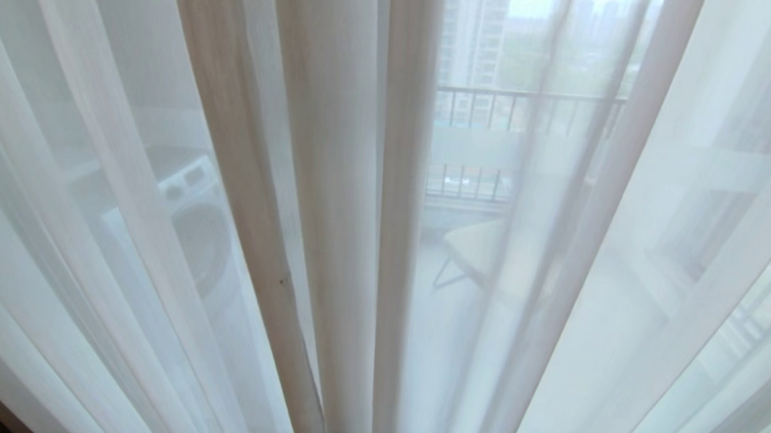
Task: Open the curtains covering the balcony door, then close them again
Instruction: Close the outer curtains on both sides
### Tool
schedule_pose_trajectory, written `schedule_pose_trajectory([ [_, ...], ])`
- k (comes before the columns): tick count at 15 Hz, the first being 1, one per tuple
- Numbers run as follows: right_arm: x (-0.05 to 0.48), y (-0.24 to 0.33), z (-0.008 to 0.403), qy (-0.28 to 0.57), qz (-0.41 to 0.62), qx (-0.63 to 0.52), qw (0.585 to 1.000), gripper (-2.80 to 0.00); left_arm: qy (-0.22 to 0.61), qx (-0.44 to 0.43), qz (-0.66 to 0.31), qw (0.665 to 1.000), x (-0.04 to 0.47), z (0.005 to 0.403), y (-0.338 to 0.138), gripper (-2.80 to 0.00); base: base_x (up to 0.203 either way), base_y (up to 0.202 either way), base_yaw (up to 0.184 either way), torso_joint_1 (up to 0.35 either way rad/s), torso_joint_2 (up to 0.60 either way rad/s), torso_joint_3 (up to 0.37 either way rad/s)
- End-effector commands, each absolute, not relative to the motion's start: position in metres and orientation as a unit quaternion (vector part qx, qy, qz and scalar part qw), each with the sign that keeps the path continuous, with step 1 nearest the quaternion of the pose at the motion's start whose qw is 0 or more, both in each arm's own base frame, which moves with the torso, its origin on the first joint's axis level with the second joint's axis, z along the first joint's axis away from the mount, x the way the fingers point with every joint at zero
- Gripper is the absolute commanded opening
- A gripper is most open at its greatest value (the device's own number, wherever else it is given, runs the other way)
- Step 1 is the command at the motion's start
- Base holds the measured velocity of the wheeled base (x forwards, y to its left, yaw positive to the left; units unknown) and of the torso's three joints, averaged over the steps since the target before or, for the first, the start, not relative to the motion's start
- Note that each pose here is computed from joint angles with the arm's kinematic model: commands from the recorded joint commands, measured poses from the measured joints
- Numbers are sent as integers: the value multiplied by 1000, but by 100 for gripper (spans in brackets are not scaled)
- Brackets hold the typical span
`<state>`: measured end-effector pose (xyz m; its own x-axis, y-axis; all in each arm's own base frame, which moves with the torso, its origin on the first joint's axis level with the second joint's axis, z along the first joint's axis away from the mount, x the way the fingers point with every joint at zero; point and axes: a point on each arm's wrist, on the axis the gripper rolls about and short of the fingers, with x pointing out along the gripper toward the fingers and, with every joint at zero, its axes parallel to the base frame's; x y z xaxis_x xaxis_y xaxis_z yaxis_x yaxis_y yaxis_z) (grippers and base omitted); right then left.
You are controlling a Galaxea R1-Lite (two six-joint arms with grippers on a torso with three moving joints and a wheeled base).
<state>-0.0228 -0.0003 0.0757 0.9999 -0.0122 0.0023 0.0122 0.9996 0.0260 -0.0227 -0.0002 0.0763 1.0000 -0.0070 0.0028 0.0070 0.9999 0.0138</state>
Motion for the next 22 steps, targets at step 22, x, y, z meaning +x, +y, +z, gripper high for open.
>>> schedule_pose_trajectory([
  [22,-23,0,76,-2,-6,13,1000,-280,-3,6,-3,1000,-23,76,0,-280,0,130,0,1,1,2],
])
